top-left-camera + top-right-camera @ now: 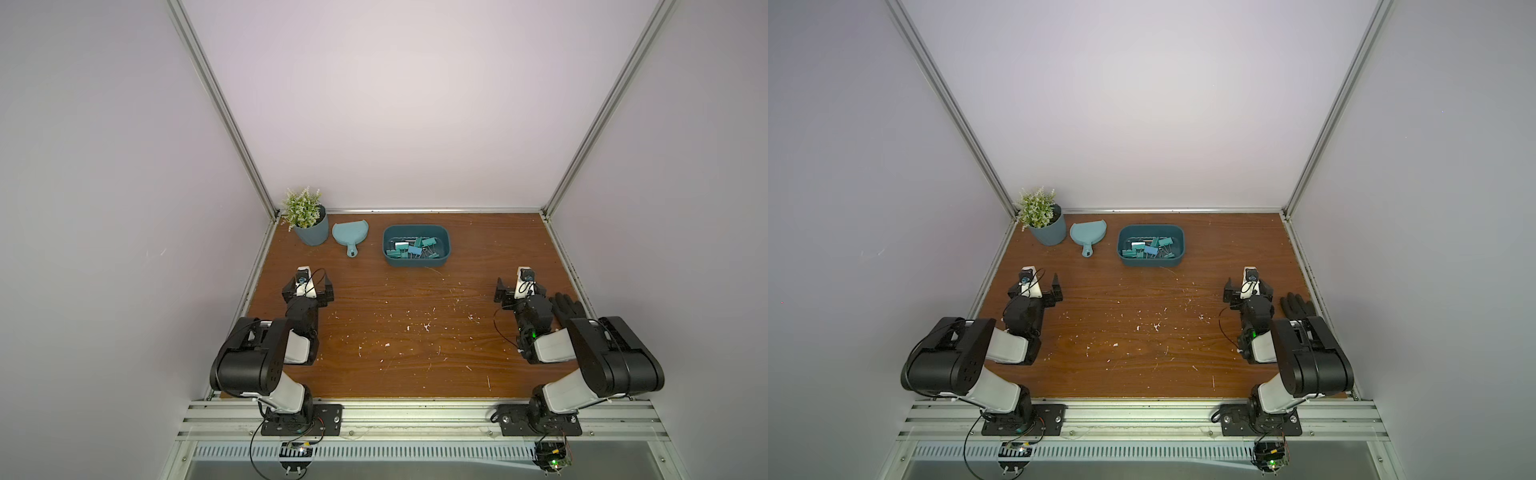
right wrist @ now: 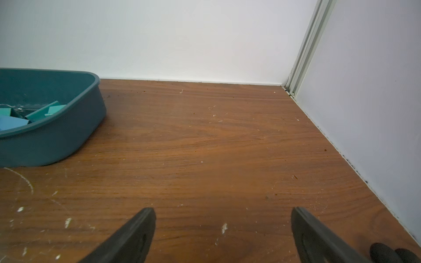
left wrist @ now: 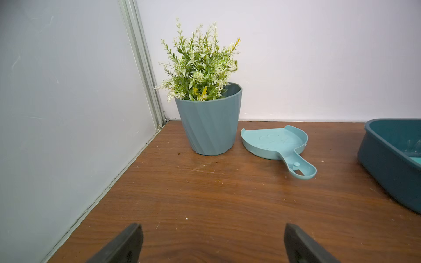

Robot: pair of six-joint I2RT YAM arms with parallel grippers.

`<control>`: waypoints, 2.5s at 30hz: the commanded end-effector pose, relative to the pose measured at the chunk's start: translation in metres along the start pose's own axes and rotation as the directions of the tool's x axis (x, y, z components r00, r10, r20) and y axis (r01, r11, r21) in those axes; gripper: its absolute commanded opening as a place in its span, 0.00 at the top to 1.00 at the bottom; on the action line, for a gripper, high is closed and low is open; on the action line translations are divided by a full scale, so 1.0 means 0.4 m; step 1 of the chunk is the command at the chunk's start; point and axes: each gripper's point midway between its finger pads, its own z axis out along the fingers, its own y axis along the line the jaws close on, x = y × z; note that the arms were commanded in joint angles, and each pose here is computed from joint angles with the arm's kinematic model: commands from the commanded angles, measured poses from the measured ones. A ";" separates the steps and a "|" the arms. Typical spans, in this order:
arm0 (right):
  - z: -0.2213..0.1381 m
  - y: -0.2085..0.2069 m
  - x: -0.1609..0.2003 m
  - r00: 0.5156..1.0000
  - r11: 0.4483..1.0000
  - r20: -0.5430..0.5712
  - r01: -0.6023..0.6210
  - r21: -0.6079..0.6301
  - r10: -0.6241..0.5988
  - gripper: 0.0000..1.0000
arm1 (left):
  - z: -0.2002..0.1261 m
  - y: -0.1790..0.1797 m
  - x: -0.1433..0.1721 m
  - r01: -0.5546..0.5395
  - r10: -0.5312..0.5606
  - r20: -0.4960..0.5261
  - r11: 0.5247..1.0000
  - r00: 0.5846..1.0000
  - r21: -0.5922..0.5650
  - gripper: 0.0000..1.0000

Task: Take out the binder clips from the storage box
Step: Move the storage box to the center of the board.

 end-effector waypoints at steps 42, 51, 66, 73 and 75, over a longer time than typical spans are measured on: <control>-0.086 -0.109 -0.437 0.872 0.854 0.077 -0.490 0.177 0.484 0.00 | -0.067 0.084 -0.392 0.490 -0.493 0.005 0.863 0.870 -0.123 0.00; 0.006 0.106 -0.381 0.865 0.888 -0.268 -0.456 -0.067 0.424 0.00 | 0.004 -0.094 -0.320 0.421 -0.410 -0.361 0.906 0.838 -0.051 0.00; 0.049 0.297 -0.281 0.825 0.905 -0.479 -0.405 -0.130 0.300 0.00 | 0.231 -0.523 -0.166 0.392 -0.156 -0.702 0.900 0.695 0.188 0.00; 0.047 0.317 -0.262 0.823 0.925 -0.507 -0.361 -0.118 0.256 0.00 | 0.348 -0.615 -0.065 0.316 -0.048 -0.736 0.921 0.675 0.230 0.18; 0.045 0.316 -0.263 0.824 0.928 -0.508 -0.355 -0.115 0.252 0.00 | 0.367 -0.627 -0.029 0.298 -0.021 -0.747 0.924 0.664 0.239 0.27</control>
